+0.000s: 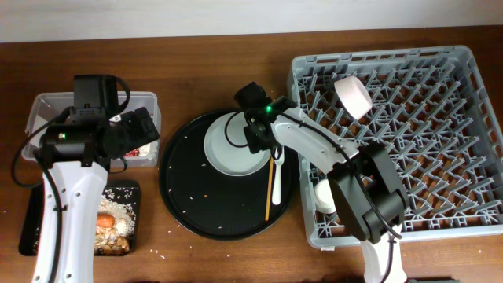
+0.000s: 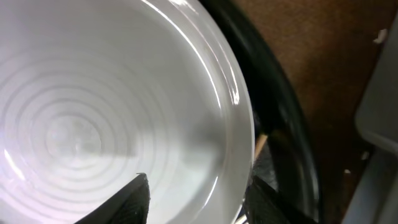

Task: Sort waste into correct bins and load items into the dishwasher rack
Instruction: 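Move right gripper to the white plate and grasp its edge, then lift the white plate and stand it upright in the rack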

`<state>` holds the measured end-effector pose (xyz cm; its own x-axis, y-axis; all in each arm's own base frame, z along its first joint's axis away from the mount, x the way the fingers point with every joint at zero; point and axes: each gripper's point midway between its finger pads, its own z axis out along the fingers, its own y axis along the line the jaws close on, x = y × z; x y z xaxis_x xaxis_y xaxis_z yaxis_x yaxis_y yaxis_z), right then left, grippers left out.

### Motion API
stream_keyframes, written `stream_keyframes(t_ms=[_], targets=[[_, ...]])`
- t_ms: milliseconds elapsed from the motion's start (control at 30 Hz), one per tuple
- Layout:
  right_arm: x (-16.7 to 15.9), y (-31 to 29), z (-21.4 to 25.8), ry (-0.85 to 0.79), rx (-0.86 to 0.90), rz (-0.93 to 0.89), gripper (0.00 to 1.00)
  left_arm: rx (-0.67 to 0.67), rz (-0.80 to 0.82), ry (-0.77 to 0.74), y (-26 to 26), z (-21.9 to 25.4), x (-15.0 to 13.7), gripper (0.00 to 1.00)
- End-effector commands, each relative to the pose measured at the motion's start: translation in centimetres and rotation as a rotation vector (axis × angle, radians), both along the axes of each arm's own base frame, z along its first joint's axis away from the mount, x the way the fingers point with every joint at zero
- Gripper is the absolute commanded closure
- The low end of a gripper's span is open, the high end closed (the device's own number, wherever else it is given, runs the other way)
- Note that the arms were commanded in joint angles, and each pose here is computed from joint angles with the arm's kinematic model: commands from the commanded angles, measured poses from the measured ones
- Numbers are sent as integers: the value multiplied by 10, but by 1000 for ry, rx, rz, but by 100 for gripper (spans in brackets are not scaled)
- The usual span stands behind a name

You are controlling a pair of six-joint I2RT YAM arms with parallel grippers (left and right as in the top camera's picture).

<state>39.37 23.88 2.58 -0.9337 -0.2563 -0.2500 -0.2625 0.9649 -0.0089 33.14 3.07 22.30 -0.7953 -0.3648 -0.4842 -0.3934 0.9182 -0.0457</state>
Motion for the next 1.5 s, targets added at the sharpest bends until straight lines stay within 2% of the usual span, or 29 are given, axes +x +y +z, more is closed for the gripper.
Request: stream_keyframes(t_ms=[0, 167, 400, 467, 533, 567, 600, 633, 733, 800, 867, 1000, 1133, 1267, 1300, 1367, 1433, 1467], targets=[[-16, 16, -10, 86, 80, 23, 48, 5, 12, -26, 3, 9, 0, 1], [-8, 6, -10, 42, 22, 10, 48, 5, 12, -26, 3, 9, 0, 1], [-10, 5, -21, 34, 29, 10, 48, 5, 12, -26, 3, 9, 0, 1], [-10, 5, -23, 34, 29, 10, 54, 5, 12, -26, 3, 9, 0, 1], [-10, 5, -26, 29, 32, 11, 56, 5, 12, -26, 3, 9, 0, 1], [-10, 5, -26, 29, 32, 11, 64, 6, 12, -25, 3, 9, 0, 1], [-10, 5, -26, 29, 32, 10, 67, 5, 12, -26, 3, 9, 0, 1], [-10, 5, -26, 30, 32, 11, 76, 5, 12, -26, 3, 9, 0, 1], [-12, 4, -27, 35, 29, 10, 86, 5, 12, -26, 3, 9, 0, 1], [-13, 3, -28, 37, 27, 10, 88, 6, 12, -25, 3, 9, 0, 1], [-13, 3, -28, 38, 28, 10, 95, 5, 12, -26, 3, 9, 0, 1], [-9, 7, -19, 24, 44, 11, 96, 5, 12, -26, 3, 9, 0, 1], [9, 18, 70, -100, 125, 14, 96, 6, 12, -25, 3, 9, 0, 1], [-8, 5, 174, -254, 198, 54, 96, 6, 12, -25, 3, 9, 0, 1], [-17, -28, 220, -343, 187, 23, 96, 5, 12, -26, 3, 9, 0, 1], [-27, -102, 272, -474, 103, -111, 96, 5, 12, -26, 3, 9, 0, 1], [-44, -210, 328, -645, -83, -280, 96, 5, 12, -26, 3, 9, 0, 1], [-53, -241, 342, -680, -167, -287, 96, 6, 12, -25, 3, 9, 0, 1]])
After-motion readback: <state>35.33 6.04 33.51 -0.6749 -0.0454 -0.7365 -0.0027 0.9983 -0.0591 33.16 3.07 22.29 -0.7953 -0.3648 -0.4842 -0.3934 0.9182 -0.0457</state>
